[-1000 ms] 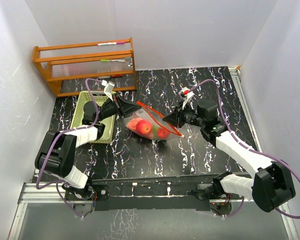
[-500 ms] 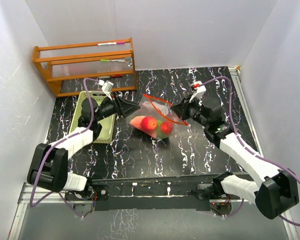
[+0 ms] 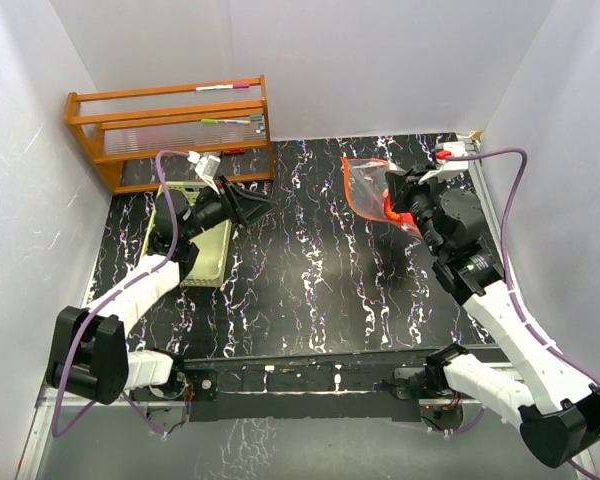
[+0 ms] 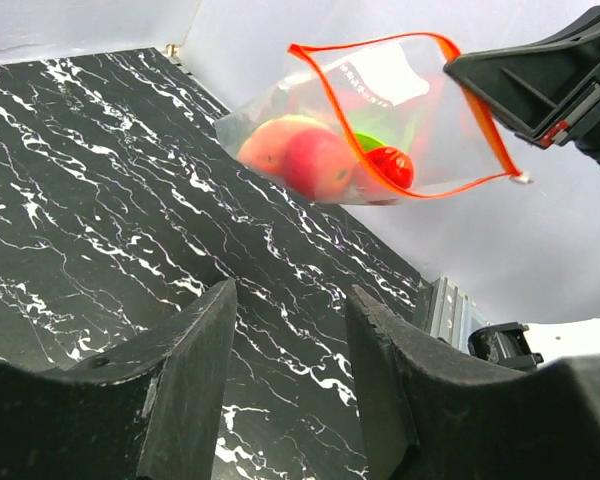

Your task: Open the zip-top bag and remove the fake food

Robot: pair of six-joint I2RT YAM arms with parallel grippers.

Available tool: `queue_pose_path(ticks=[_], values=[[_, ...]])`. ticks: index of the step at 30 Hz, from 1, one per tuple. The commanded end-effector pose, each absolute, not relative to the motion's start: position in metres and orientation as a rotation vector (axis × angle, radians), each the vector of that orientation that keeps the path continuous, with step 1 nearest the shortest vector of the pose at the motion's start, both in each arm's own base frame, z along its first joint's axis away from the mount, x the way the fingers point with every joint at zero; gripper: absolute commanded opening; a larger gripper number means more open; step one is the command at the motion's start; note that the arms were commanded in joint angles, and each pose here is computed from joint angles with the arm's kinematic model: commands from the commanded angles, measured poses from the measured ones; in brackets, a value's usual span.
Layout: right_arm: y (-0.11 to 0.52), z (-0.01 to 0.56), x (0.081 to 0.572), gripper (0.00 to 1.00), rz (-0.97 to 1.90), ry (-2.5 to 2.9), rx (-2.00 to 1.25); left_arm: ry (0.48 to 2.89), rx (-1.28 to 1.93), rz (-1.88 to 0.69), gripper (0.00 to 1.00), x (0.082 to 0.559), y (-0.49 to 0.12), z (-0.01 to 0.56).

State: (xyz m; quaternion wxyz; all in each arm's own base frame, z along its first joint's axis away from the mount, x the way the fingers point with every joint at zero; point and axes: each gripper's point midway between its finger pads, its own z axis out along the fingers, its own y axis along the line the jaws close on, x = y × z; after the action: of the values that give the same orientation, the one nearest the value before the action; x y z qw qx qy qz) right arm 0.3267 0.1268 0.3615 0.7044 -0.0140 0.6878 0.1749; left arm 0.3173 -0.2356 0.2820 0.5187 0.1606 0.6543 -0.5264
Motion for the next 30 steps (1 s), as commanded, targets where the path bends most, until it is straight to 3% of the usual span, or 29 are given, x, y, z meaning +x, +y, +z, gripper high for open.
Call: queue_pose_path(ticks=[1, 6, 9, 21, 30], values=[[0.134, 0.336, 0.338, 0.08, 0.392, 1.561, -0.037, 1.490, 0.403, -1.304, 0.45, 0.313, -0.242, 0.299], [0.153, 0.246, 0.345, 0.08, 0.437, 1.697, -0.034, 1.527, 0.406, -1.330, 0.44, 0.316, -0.256, 0.286], [0.166, 0.221, 0.338, 0.08, 0.469, 1.731, -0.044, 1.556, 0.413, -1.319, 0.43, 0.316, -0.262, 0.272], [0.174, 0.209, 0.330, 0.08, 0.504, 1.755, -0.062, 1.698, 0.588, -1.237, 0.47, 0.311, -0.326, 0.203], [0.174, 0.215, 0.326, 0.07, 0.510, 1.755, -0.072, 1.734, 0.697, -1.250, 0.46, 0.300, -0.377, 0.186]])
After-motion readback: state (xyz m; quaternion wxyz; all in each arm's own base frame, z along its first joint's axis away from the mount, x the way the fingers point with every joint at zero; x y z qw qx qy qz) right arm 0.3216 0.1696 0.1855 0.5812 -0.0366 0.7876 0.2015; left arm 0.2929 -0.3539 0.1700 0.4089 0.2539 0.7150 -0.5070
